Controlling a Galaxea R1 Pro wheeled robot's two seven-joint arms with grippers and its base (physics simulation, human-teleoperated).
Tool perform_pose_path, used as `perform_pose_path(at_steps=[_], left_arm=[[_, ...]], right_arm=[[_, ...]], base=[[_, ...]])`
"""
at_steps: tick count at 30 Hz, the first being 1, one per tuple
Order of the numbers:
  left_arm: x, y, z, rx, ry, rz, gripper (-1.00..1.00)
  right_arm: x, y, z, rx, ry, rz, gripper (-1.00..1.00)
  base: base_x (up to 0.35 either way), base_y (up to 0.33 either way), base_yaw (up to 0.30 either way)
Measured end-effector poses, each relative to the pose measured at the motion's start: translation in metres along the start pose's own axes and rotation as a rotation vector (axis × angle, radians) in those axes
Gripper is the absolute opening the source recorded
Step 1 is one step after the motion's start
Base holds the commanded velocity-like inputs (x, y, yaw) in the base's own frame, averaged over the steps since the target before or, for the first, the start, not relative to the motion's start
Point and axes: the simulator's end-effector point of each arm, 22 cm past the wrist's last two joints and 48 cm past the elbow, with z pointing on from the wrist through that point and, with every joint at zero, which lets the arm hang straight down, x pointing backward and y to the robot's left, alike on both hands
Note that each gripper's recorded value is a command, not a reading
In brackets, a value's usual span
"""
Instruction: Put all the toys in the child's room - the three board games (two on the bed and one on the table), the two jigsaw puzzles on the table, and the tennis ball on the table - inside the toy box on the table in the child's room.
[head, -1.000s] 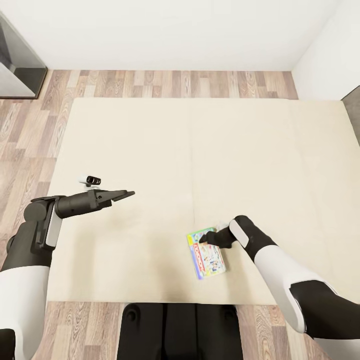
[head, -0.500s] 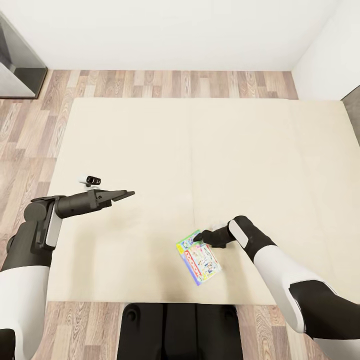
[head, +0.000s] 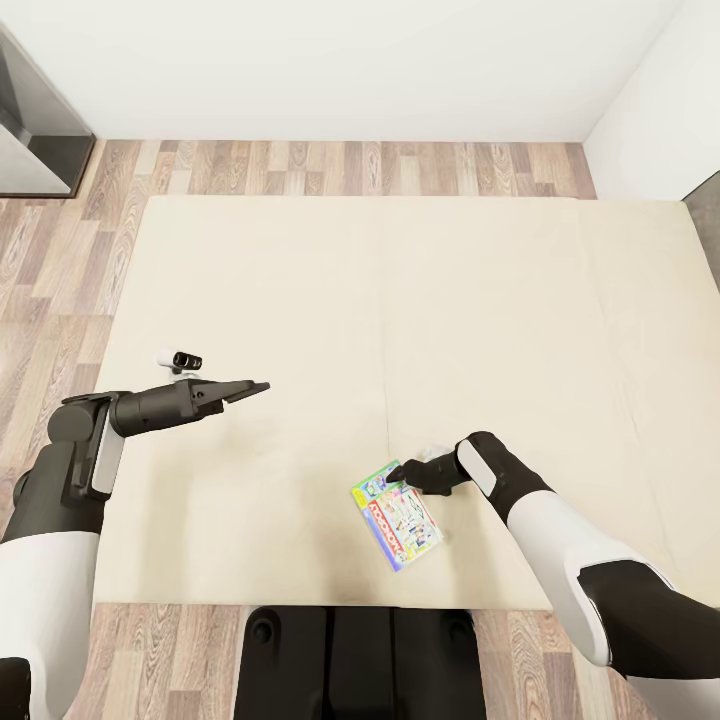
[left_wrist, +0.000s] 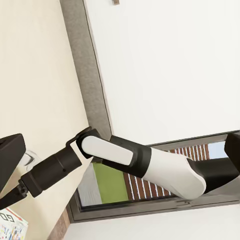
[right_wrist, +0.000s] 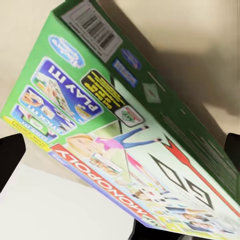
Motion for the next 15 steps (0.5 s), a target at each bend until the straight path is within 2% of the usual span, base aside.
perform_pose_path(at_steps=[15], left_arm=[[0.0008, 0.0013, 0.0002, -0.006, 0.004, 0.001, 1.00]], right_arm=[[0.0049, -0.0053, 0.0025, 0.013, 0.009, 0.004, 1.00]], base=[[0.000, 0.000, 0.000]])
